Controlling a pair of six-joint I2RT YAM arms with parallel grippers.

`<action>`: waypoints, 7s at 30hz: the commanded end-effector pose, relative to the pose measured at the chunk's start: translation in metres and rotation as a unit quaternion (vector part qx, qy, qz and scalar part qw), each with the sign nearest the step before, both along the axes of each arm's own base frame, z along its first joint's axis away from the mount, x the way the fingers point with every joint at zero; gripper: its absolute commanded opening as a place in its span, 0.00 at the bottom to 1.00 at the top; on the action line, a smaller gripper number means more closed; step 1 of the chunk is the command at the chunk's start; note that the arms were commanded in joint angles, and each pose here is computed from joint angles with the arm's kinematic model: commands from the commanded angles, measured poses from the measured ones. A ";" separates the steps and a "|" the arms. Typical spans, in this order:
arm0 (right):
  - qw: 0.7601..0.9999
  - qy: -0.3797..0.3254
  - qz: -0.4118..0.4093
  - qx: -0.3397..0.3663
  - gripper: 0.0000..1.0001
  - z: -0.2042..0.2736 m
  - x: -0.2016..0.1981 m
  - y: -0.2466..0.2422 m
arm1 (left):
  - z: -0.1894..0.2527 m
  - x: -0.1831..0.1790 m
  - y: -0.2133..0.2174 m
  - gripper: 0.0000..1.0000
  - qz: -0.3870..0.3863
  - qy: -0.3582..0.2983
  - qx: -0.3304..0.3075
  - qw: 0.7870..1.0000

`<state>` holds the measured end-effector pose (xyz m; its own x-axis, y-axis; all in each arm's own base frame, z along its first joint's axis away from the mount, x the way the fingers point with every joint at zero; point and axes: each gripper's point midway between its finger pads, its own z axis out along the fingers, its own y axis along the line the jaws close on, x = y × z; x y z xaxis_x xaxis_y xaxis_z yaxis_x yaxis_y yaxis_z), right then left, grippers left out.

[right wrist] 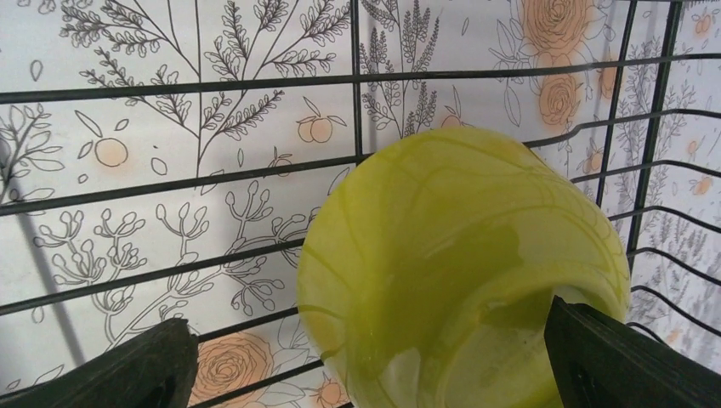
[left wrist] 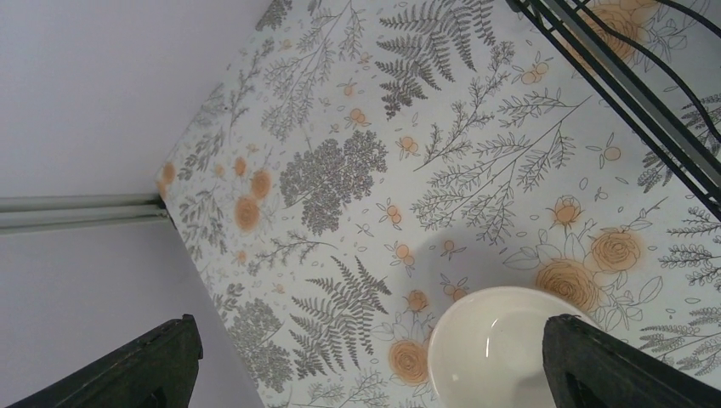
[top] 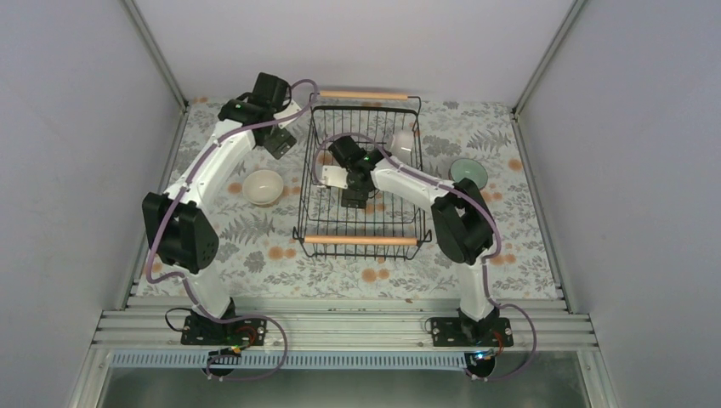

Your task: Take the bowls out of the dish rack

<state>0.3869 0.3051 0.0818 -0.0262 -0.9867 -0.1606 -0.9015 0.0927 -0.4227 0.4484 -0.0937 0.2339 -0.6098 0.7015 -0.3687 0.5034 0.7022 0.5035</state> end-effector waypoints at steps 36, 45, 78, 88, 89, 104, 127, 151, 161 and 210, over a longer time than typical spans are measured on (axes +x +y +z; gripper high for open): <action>0.978 -0.201 -0.043 -0.019 1.00 -0.002 0.062 0.006 | -0.007 -0.011 0.008 1.00 0.027 -0.044 -0.006 0.999; 0.991 -0.124 -0.047 0.025 1.00 0.033 0.054 0.011 | -0.007 -0.011 0.005 1.00 0.022 -0.040 -0.009 0.999; 0.982 -0.176 -0.072 0.012 1.00 0.019 0.076 -0.002 | -0.018 -0.017 0.004 1.00 0.016 -0.034 -0.016 0.999; 0.980 -0.185 -0.075 -0.006 1.00 0.002 0.080 -0.007 | -0.024 -0.017 0.005 1.00 0.016 -0.030 -0.016 0.999; 0.981 -0.179 -0.075 -0.007 1.00 -0.001 0.079 -0.007 | -0.025 -0.018 0.005 1.00 0.016 -0.028 -0.015 0.999; 0.981 -0.178 -0.072 -0.016 1.00 -0.022 0.080 -0.007 | -0.025 -0.017 0.004 1.00 0.014 -0.025 -0.015 0.999; 0.968 -0.237 -0.077 -0.037 0.98 -0.005 0.088 -0.016 | -0.026 -0.019 0.000 1.00 0.008 -0.021 -0.025 0.999; 0.964 -0.237 -0.106 0.060 0.81 0.090 0.110 -0.015 | -0.012 -0.014 -0.006 1.00 0.006 -0.030 -0.034 0.999; 0.967 -0.151 -0.140 0.152 0.78 0.107 0.120 -0.029 | 0.009 -0.011 -0.016 1.00 -0.011 -0.049 -0.062 0.997; 0.971 -0.216 -0.101 0.006 1.00 0.008 0.137 -0.004 | -0.005 -0.022 -0.010 1.00 -0.004 -0.053 -0.036 0.998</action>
